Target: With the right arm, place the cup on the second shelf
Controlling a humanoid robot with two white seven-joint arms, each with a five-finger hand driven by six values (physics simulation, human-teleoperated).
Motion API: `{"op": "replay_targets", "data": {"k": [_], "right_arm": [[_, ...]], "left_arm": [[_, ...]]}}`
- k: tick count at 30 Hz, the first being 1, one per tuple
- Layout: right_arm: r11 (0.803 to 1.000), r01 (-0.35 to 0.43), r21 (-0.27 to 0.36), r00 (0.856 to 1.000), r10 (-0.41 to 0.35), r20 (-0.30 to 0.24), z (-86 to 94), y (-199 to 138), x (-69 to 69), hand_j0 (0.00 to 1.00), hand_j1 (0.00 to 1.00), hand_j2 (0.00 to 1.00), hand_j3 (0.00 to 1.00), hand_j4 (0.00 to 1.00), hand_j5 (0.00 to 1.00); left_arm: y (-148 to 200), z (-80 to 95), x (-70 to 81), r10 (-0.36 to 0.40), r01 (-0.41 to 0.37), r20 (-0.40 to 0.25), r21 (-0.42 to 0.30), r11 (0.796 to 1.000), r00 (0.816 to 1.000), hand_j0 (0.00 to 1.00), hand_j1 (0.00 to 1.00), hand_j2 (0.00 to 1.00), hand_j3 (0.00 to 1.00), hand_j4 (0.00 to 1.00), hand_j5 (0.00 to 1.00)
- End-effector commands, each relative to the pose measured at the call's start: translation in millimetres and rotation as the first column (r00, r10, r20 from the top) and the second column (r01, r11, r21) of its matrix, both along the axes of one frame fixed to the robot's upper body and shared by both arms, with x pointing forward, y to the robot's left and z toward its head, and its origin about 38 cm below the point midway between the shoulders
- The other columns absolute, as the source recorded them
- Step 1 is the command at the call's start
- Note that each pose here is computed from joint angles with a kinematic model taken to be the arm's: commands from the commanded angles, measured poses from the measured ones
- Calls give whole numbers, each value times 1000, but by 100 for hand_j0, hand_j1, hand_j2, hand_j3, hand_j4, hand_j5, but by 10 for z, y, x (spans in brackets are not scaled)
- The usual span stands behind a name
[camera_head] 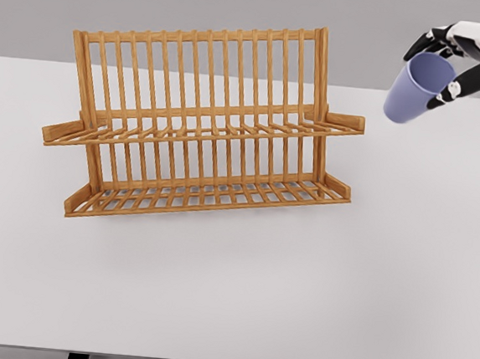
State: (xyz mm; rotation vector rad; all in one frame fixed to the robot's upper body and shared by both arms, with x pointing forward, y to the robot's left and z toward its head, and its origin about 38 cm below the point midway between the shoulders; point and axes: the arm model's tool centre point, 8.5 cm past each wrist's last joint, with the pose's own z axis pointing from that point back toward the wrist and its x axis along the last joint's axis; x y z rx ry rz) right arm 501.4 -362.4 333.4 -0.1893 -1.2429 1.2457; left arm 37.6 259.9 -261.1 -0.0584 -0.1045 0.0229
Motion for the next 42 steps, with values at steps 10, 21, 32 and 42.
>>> {"op": "replay_targets", "data": {"k": [10, 21, 32, 42], "right_arm": [[999, -18, 46, 1000, 18, 16, 155, 76, -16, 46, 46, 46, 46, 46, 46], [997, -41, 72, 998, 37, 57, 311, 153, -27, 45, 45, 45, 45, 45, 45], [990, -94, 110, 993, 86, 76, 389, 443, 5, 43, 43, 43, 43, 43, 43], [982, -140, 126, 988, 131, 76, 353, 678, 42, 43, 43, 43, 43, 43, 43]], "left_arm": [[-1, 0, 0, 0, 0, 0, -1, 1000, 1000, 100, 100, 100, 100, 100, 100], [0, 0, 0, 0, 0, 0, 0, 1000, 1000, 100, 100, 100, 100, 100, 100], [0, 0, 0, 0, 0, 0, 0, 1000, 1000, 100, 100, 100, 100, 100, 100], [0, 0, 0, 0, 0, 0, 0, 1000, 1000, 100, 100, 100, 100, 100, 100]]}}
